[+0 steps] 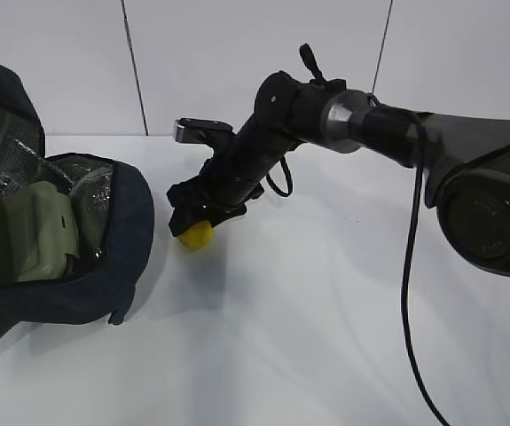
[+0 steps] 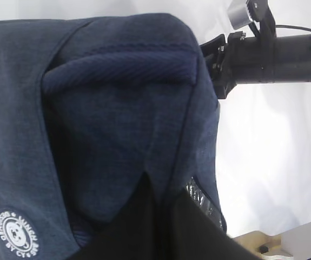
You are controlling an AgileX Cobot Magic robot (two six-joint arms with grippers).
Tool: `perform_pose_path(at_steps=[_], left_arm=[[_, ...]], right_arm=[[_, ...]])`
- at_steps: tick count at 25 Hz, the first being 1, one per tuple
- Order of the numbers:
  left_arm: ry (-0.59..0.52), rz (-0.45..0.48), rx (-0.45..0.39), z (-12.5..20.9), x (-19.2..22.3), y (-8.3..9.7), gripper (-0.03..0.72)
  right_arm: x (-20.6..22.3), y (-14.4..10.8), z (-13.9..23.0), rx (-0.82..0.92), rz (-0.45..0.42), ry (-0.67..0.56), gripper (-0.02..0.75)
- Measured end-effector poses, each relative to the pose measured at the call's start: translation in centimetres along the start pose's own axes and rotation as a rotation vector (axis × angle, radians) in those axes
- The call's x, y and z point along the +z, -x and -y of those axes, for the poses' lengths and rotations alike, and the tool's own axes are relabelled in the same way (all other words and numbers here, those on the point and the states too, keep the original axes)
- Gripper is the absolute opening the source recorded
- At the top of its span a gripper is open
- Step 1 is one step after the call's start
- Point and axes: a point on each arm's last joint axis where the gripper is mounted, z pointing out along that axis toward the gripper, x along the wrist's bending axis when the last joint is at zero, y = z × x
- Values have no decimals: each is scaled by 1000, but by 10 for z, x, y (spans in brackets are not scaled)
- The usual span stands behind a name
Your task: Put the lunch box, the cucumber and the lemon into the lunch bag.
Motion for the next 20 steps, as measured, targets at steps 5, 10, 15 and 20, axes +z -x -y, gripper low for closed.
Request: perform_pose_path(at_steps=[5, 10, 15, 20], left_arm=[[0, 0, 0, 0, 0, 0, -7], [0, -1, 0, 0, 0, 0, -7], [0, -1, 0, 0, 0, 0, -7], [0, -1, 0, 0, 0, 0, -7]], right_arm=[[-5, -4, -3, -14, -17, -18, 404], [-21, -12, -10, -52, -49, -42, 402], [-44, -20, -15, -78, -55, -51, 400], [-84, -39, -27, -118, -48, 7, 400]])
